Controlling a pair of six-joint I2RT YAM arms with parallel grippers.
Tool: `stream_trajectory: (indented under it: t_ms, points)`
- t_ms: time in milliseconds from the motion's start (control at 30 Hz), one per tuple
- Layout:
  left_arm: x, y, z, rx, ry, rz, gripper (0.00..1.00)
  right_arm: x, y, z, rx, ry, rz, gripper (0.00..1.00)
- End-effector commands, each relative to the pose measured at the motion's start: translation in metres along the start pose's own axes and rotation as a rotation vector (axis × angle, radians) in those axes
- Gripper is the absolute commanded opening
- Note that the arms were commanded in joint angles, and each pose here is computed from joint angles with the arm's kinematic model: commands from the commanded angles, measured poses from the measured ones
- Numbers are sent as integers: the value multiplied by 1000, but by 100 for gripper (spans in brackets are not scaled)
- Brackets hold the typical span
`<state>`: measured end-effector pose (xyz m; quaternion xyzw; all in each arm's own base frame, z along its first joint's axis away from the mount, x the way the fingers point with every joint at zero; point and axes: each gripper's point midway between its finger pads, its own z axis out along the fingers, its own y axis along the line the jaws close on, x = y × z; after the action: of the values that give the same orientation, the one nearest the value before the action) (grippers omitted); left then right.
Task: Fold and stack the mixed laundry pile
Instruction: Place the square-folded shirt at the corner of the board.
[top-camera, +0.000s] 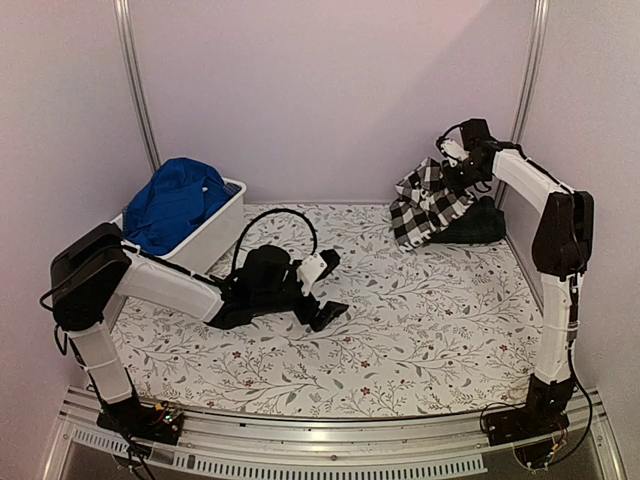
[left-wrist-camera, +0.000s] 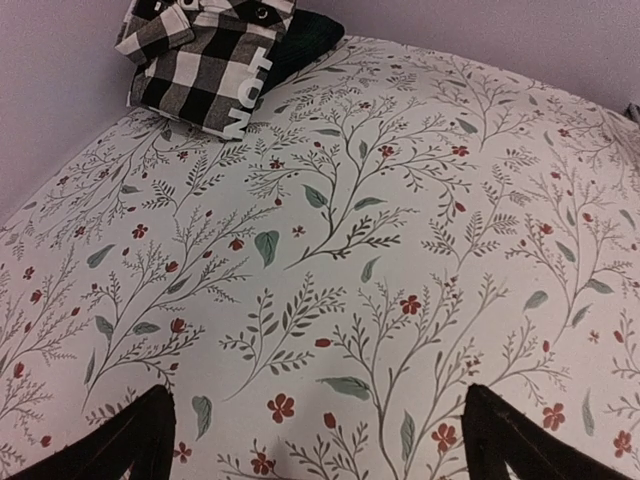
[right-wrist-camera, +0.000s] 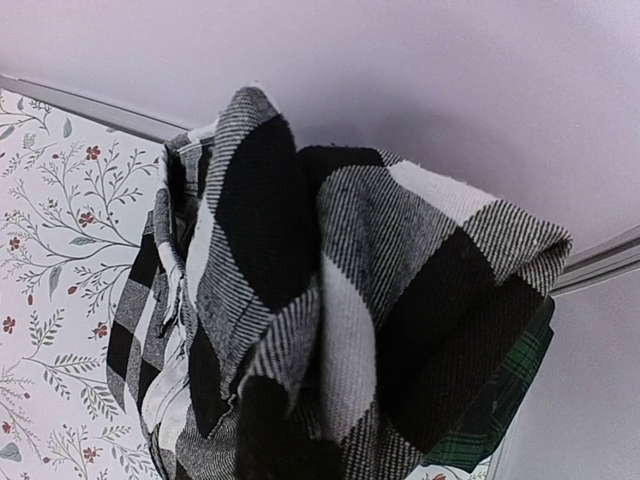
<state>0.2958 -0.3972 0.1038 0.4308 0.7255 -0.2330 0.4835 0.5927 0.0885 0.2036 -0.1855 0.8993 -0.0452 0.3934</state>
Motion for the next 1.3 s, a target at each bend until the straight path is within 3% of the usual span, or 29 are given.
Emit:
stream_trajectory:
  t_ms: [0, 267, 733, 800, 900, 967, 1167, 1267]
  points:
    - [-5, 5, 5, -1, -5, 2, 100, -35, -55, -34, 66, -154, 49, 0]
    - [-1, 6, 14, 1, 31, 3, 100, -5, -114, 0, 114, -148, 89, 0]
    - [-1, 13, 23, -21, 76, -21, 100, 75, -147, 90, 201, -5, 110, 1]
    - [-3, 15, 25, -23, 72, -34, 100, 85, -152, 99, 238, 17, 111, 15]
    - [-10, 18, 25, -33, 60, -49, 100, 97, -164, 106, 290, 40, 129, 58]
    - [-12, 20, 24, -38, 57, -58, 100, 100, -171, 103, 316, 42, 162, 77]
    - [-21, 39, 18, -79, 46, -102, 100, 75, -199, 62, 448, 3, 199, 99]
    - [-28, 58, 9, -114, 26, -170, 100, 57, -221, 28, 510, -49, 246, 99]
